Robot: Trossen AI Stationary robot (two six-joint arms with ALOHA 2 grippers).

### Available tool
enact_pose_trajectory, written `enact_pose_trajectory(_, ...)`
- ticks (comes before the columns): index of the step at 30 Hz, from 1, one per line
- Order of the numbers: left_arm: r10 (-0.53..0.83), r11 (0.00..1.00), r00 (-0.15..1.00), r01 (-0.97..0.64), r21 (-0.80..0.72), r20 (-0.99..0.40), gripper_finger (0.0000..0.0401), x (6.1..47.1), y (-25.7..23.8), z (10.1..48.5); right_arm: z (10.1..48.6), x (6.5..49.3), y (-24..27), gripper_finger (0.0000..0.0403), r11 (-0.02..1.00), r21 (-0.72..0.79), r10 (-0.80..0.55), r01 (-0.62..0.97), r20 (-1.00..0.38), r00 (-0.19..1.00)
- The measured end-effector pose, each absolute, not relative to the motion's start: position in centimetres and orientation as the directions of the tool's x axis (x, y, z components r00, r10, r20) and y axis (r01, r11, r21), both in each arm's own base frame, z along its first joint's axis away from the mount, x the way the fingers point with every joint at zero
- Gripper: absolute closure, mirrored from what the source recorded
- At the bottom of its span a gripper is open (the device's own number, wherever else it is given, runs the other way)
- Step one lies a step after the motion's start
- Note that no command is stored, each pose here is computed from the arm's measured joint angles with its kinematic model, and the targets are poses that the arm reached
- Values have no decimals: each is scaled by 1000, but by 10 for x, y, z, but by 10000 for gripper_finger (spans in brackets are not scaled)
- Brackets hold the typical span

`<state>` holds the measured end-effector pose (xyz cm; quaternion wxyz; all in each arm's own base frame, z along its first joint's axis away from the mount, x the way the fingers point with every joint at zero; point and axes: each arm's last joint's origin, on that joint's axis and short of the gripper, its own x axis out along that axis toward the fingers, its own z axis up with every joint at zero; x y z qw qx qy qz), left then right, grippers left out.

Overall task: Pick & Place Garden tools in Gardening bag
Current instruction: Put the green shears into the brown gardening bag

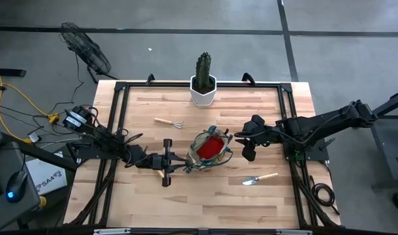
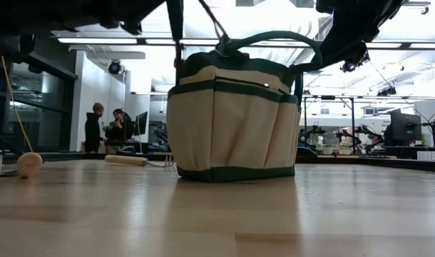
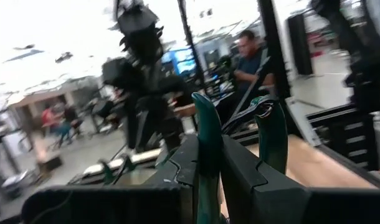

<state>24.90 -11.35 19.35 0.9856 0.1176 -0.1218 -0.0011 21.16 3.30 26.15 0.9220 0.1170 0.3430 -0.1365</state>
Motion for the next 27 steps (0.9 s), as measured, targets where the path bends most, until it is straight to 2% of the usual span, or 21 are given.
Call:
enact_pose_trajectory(7,116,972,971,-155,178,211,366,249,-109,192,261,212,33,311,935,122,-172,332,-665,727)
enact_pose_trajectory(15,275,956,943,-289,47,187,366,248,-105,191,261,212,33,311,934,117,-180,338,-663,727)
enact_pose_trajectory(21,323,945,929,-327,-10,179,366,248,-103,191,261,212,33,311,934,117,-180,338,-663,727)
enact_pose_trajectory(27,302,951,938,-308,6,172,366,249,-104,190,262,212,32,311,931,107,-197,349,-659,726)
